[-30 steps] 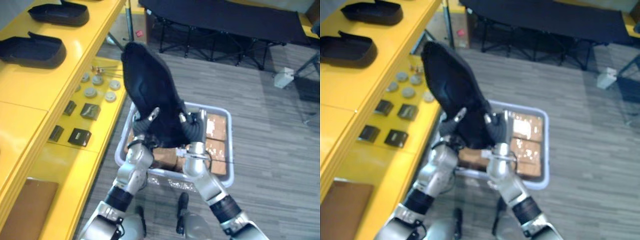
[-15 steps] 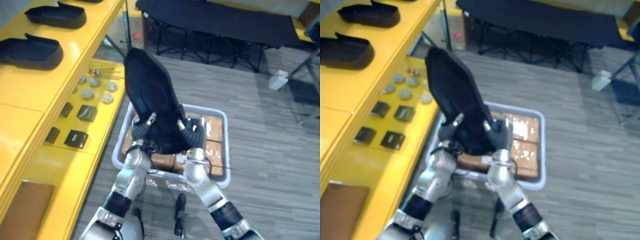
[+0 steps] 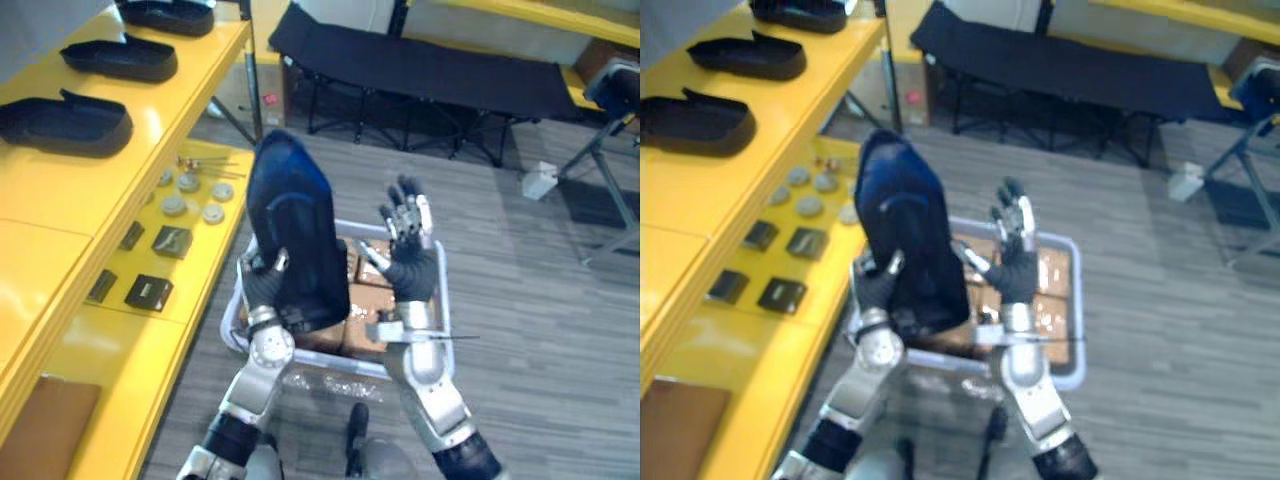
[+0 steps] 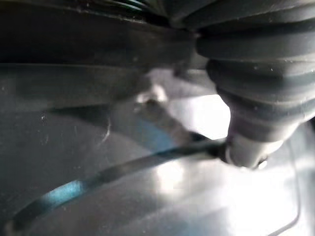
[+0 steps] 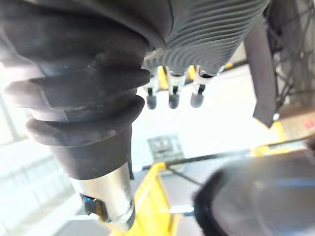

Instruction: Walk over and take plastic housings, then place them on the shelf

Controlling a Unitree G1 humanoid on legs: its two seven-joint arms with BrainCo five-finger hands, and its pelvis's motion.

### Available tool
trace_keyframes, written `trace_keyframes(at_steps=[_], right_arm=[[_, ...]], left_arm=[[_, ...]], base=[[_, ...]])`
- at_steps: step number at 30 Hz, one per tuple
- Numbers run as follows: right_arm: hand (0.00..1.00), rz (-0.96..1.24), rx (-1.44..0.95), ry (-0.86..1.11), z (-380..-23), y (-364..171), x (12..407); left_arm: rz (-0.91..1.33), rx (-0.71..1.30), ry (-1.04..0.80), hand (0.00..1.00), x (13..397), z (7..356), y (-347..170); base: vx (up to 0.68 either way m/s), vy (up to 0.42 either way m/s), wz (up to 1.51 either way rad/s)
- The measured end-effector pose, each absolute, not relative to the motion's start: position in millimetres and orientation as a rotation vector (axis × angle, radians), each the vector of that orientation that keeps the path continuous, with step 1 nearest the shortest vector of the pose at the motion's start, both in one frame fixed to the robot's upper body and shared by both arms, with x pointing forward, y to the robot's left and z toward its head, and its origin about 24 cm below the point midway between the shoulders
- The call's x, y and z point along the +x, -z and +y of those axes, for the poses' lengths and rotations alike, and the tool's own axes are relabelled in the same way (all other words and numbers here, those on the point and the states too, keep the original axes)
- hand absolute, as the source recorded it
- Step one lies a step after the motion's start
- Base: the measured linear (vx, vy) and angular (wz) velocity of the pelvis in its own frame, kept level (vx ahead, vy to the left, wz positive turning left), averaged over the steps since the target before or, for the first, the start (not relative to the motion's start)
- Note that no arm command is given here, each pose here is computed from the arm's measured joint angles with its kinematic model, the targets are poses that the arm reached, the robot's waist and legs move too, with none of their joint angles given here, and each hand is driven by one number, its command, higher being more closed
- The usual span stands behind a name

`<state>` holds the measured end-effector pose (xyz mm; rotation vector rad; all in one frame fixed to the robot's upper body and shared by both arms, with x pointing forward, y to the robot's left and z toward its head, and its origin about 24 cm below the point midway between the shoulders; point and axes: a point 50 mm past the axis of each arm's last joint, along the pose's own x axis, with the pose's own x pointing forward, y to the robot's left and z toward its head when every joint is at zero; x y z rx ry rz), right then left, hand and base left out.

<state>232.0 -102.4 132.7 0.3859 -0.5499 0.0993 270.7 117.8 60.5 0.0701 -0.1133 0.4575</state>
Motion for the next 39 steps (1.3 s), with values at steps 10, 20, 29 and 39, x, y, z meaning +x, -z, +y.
trace_keyframes(at_steps=[10,20,29,39], right_arm=[[0.0,-0.198,0.391,0.418,-203,-43,184],[0.0,0.145,0.468,0.72,-223,42,134],[0.0,0.243,0.489,0.775,-222,65,126],[0.0,0.179,0.493,0.529,-196,52,173]], left_arm=[[-0.098,-0.003,-0.615,1.0,231,159,-37],[-0.136,-0.164,-0.521,1.0,204,164,-39],[-0.132,-0.184,-0.498,1.0,206,165,-38],[-0.235,-0.136,-0.801,1.0,174,211,-58]], base=[[-0.01,0.001,-0.12],[-0.01,0.0,-0.01],[-0.03,0.003,0.17],[0.0,-0.004,0.44]])
